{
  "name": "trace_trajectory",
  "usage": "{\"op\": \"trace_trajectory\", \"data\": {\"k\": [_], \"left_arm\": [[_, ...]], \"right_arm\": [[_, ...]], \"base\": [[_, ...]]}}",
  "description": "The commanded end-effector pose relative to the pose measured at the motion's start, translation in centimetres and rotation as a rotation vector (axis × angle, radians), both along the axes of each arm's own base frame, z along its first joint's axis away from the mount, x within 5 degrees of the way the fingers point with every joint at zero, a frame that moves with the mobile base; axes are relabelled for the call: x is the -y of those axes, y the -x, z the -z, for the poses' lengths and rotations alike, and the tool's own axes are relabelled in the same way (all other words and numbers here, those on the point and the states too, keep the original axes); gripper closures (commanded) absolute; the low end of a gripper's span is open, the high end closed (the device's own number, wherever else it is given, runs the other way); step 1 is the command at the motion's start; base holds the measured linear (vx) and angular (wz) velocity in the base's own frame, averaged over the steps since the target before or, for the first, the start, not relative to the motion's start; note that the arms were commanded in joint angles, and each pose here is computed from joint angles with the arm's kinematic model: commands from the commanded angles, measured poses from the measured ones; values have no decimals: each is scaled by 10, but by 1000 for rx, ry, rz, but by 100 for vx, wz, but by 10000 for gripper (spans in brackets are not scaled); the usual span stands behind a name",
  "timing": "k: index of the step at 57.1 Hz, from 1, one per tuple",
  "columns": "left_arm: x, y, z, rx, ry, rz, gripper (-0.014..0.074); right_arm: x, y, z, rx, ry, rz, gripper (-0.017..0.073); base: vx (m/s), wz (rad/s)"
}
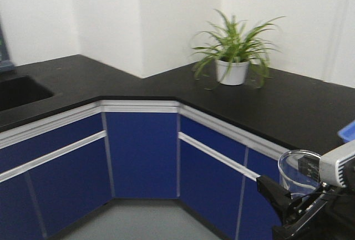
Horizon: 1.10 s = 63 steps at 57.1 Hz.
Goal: Move beaker to silver tray on left bench
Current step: 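Drive the base toward the bench with the silver tray, holding the beaker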
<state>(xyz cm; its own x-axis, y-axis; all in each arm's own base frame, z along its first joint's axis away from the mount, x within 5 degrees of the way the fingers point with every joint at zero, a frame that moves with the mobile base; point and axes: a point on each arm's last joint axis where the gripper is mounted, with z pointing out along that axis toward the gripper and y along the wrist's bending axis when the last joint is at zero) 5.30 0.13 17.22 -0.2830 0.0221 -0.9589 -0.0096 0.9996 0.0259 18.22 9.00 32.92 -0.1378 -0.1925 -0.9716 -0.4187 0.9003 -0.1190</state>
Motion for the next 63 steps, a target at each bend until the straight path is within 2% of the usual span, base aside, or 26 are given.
{"op": "trace_trajectory", "data": {"k": [1,32,63], "left_arm": [[1,-1,2,66,5,8,592],[1,-1,2,66,5,8,592],[1,-1,2,66,5,8,592]], "right_arm": [[1,2,-14,47,-12,-8,567],[1,2,-14,47,-12,-8,567],[1,2,-14,47,-12,-7,567]], "base": [[-31,55],[-25,47],[-6,29]]}}
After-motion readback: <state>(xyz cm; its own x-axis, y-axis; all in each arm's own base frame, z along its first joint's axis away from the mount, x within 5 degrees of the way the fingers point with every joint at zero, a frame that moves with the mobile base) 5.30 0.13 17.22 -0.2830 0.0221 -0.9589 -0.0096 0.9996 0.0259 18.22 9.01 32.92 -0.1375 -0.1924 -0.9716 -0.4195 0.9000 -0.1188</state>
